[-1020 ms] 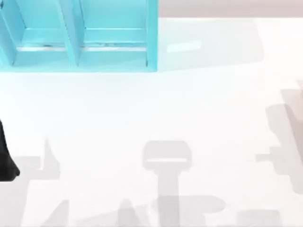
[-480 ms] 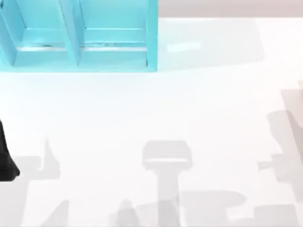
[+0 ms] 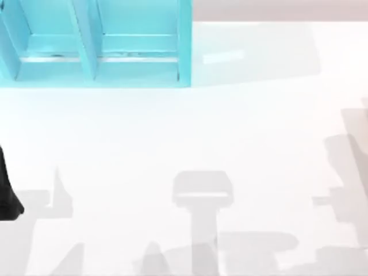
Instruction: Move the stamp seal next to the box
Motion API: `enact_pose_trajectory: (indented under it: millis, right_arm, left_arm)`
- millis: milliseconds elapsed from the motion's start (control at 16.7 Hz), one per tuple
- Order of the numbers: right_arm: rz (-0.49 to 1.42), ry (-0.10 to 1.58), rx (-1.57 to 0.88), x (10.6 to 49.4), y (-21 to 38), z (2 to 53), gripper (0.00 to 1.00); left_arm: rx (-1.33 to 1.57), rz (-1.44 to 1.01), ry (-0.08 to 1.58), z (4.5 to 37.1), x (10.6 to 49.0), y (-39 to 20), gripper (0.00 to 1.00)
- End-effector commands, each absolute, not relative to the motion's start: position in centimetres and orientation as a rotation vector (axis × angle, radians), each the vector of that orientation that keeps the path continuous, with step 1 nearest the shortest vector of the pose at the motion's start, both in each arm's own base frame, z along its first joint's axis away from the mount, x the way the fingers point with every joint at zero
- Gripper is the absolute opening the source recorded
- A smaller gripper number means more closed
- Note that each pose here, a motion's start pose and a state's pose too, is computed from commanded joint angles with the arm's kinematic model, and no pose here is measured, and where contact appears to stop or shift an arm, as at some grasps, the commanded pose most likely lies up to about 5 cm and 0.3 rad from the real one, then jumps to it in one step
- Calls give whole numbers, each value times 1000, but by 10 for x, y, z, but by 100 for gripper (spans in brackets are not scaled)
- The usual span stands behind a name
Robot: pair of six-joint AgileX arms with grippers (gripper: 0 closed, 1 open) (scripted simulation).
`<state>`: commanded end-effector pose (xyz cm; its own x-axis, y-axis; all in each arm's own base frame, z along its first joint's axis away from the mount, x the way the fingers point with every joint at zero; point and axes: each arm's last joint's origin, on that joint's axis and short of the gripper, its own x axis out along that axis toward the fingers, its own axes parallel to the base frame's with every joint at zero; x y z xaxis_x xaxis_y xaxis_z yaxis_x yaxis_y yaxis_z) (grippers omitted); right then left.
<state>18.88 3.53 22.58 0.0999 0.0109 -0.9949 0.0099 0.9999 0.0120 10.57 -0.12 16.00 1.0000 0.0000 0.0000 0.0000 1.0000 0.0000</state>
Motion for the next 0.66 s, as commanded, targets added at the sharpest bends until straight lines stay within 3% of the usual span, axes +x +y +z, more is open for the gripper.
enact_pose_trajectory:
  millis: [300,660]
  right_arm:
    - [1,1471,17,189,35,226,98]
    - [1,1471,17,189,35,226,100]
  left_arm:
    - [0,0,0,160,106,-1,100]
    - [0,0,0,160,106,-1,100]
